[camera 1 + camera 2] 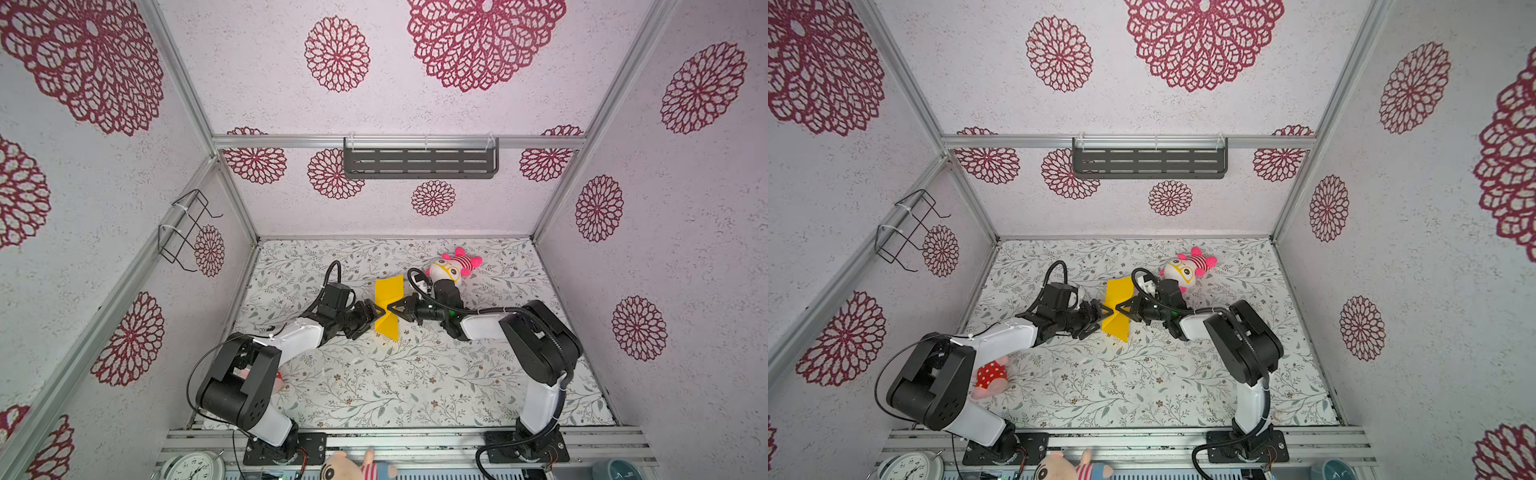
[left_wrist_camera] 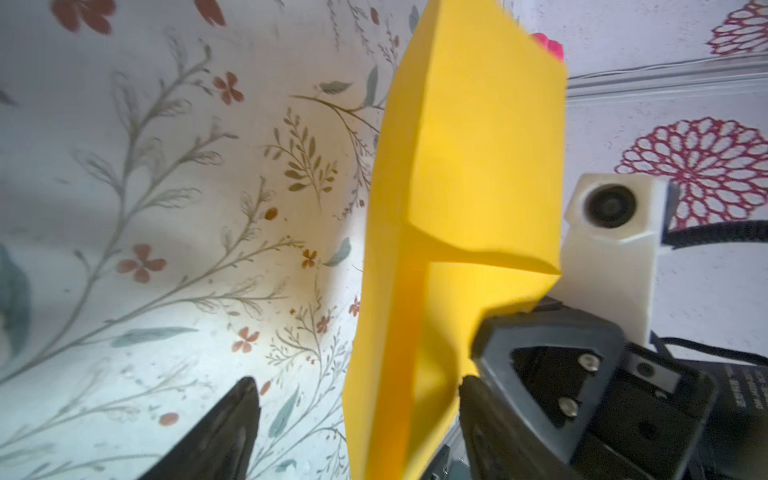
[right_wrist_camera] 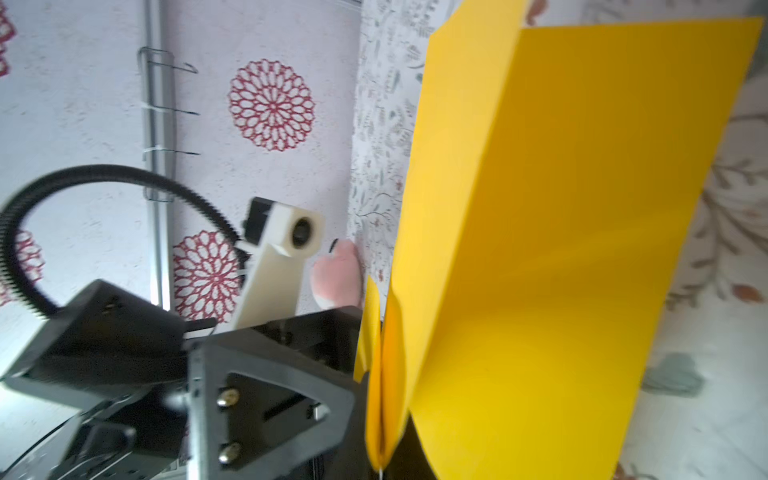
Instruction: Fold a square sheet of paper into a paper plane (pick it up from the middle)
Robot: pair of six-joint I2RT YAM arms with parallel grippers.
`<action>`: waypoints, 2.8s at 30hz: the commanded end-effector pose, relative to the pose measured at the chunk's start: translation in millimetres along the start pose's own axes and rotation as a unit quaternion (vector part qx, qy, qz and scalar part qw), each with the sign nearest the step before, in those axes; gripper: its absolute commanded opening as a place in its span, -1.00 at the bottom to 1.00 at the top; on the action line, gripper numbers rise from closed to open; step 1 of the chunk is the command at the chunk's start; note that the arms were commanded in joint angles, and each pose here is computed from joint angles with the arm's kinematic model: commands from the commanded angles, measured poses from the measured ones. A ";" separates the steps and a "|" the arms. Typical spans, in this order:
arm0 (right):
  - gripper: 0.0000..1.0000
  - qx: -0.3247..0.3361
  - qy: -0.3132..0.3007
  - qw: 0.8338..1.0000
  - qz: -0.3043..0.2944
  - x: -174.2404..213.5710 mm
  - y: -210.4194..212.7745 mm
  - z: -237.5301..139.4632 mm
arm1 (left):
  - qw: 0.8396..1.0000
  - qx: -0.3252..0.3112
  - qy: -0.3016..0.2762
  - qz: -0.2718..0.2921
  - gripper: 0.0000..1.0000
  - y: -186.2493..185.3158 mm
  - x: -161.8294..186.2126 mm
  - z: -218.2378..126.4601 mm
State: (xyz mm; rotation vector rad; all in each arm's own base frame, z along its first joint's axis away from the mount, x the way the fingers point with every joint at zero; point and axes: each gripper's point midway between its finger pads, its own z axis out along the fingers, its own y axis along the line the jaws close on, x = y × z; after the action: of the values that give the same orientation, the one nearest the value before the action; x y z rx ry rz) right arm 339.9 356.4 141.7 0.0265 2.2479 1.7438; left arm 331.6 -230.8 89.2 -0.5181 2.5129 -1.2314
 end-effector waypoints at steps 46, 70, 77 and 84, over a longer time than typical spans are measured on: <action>-0.65 -0.039 -0.003 0.997 -0.065 -14.1 48.5 -26.5 | 0.980 0.198 -0.022 0.023 -0.86 -65.1 -14.7 -26.6; 0.59 0.373 -0.265 0.868 -0.195 -75.8 -29.6 -187.0 | 0.776 -0.581 -0.085 0.229 -0.91 48.6 -64.6 -150.3; 0.70 0.378 -0.278 0.864 -0.183 -71.0 -36.0 -195.4 | 0.739 -0.609 -0.036 0.285 -0.86 39.5 -54.4 -78.5; 0.73 0.365 -0.259 0.878 -0.168 -57.8 -44.7 -189.8 | 0.836 -0.478 -0.009 0.269 -0.03 18.7 -37.9 0.6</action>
State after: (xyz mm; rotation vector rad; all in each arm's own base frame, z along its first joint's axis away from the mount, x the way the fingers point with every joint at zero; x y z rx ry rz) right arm 356.2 152.9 142.3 0.1997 2.2102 0.5023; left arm 344.9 -177.8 63.5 0.0810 2.8391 0.5279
